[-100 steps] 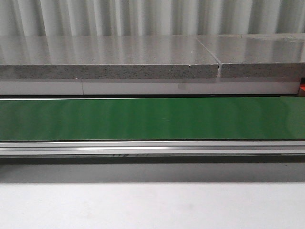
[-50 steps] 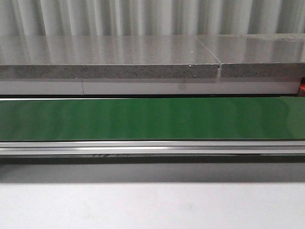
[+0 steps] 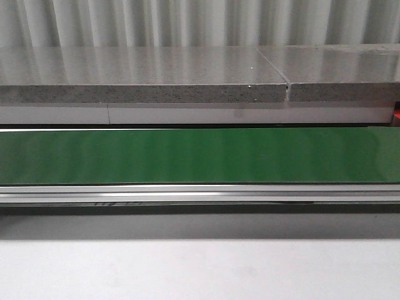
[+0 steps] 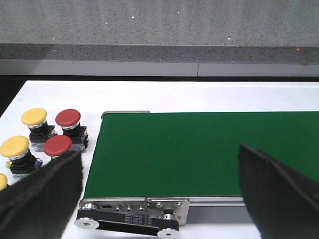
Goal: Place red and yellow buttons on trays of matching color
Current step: 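Lower the left gripper toward a red button in the cluster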
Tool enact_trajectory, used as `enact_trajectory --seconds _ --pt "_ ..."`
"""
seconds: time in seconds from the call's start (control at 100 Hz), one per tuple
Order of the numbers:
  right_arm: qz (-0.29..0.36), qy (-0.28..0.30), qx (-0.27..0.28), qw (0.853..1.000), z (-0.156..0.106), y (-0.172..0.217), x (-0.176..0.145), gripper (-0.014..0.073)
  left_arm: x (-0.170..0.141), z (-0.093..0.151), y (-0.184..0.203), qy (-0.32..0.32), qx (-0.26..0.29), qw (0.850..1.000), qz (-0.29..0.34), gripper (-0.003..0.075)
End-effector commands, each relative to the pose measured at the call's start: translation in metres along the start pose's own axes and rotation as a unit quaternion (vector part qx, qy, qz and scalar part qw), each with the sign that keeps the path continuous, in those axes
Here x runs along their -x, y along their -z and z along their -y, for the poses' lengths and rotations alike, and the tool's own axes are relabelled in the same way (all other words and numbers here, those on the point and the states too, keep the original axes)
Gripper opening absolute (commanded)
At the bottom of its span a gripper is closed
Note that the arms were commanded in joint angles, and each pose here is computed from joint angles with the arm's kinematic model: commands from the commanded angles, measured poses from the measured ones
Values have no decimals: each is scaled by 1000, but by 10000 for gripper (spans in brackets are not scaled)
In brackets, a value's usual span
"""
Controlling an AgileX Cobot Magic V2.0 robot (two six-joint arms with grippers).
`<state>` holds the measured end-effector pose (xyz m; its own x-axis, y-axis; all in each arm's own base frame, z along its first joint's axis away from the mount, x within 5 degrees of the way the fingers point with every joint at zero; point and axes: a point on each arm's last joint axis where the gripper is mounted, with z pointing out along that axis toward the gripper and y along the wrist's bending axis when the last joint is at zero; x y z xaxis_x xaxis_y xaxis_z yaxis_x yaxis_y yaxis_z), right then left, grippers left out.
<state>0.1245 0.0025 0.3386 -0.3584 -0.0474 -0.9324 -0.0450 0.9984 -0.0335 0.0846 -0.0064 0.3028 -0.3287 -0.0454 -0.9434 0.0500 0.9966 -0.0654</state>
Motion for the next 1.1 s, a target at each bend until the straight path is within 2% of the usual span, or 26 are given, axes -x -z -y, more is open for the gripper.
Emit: enact_trajectory --seconds 0.0,0.11,0.35,0.49,0.62,0.85,1.09 --pt "55 3 -4 998 1 5 15 -68 14 0 2 6 0 999 42 678" --pt "55 3 -4 998 1 5 15 -68 15 0 2 9 2 999 47 659" --pt "55 3 -4 998 1 5 15 -68 32 -10 -9 117 43 992 32 659" --pt "55 3 -4 998 1 5 15 -68 47 -26 -31 161 86 983 -15 658" --pt "55 3 -4 998 1 5 15 -68 53 -54 -62 207 139 966 -74 658" --pt "55 3 -4 998 1 5 15 -68 39 -99 -111 281 184 928 -164 658" --pt "55 3 -4 998 1 5 15 -68 27 -120 -147 296 191 912 -208 658"
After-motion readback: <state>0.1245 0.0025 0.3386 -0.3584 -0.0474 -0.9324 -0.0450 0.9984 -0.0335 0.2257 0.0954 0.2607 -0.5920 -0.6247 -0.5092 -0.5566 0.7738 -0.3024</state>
